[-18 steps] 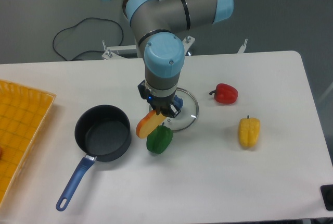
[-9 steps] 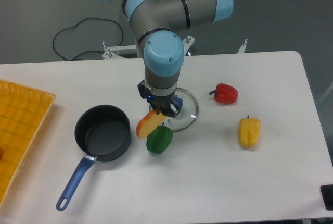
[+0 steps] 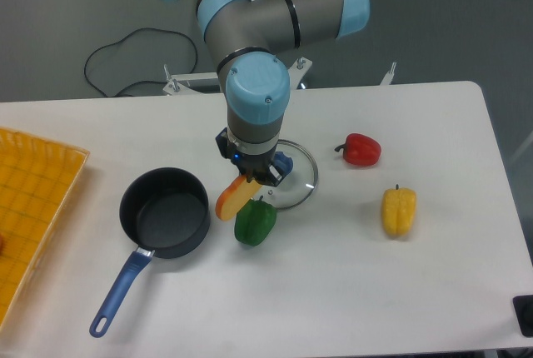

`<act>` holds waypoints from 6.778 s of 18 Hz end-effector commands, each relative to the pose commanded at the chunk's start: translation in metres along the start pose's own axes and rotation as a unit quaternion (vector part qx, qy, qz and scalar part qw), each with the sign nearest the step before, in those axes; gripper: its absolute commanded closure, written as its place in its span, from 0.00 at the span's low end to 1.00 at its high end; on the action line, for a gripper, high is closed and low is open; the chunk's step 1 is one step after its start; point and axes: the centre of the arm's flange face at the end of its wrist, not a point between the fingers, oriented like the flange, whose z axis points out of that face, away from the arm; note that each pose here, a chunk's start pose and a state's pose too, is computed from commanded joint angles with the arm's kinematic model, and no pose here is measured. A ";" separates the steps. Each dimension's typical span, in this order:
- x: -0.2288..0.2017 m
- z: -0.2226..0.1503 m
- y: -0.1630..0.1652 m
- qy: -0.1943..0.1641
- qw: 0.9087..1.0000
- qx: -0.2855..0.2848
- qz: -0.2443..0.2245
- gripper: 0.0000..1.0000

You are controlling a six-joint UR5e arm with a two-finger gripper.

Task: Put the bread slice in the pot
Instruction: 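Hold the bread slice in the gripper and lift it slightly, then carry the bread slice over the dark saucepan, then hold the bread slice above the saucepan rim, adjusting position, then tilt the bread slice flat and lower it into the saucepan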

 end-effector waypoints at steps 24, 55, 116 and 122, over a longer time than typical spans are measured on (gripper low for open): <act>0.045 -0.001 -0.052 0.004 0.996 0.047 -0.078 0.85; 0.037 0.006 -0.072 -0.035 0.995 0.052 -0.073 0.85; 0.092 0.035 -0.096 -0.038 0.999 0.025 -0.025 0.85; 0.102 0.047 -0.101 -0.035 0.999 0.019 -0.022 0.85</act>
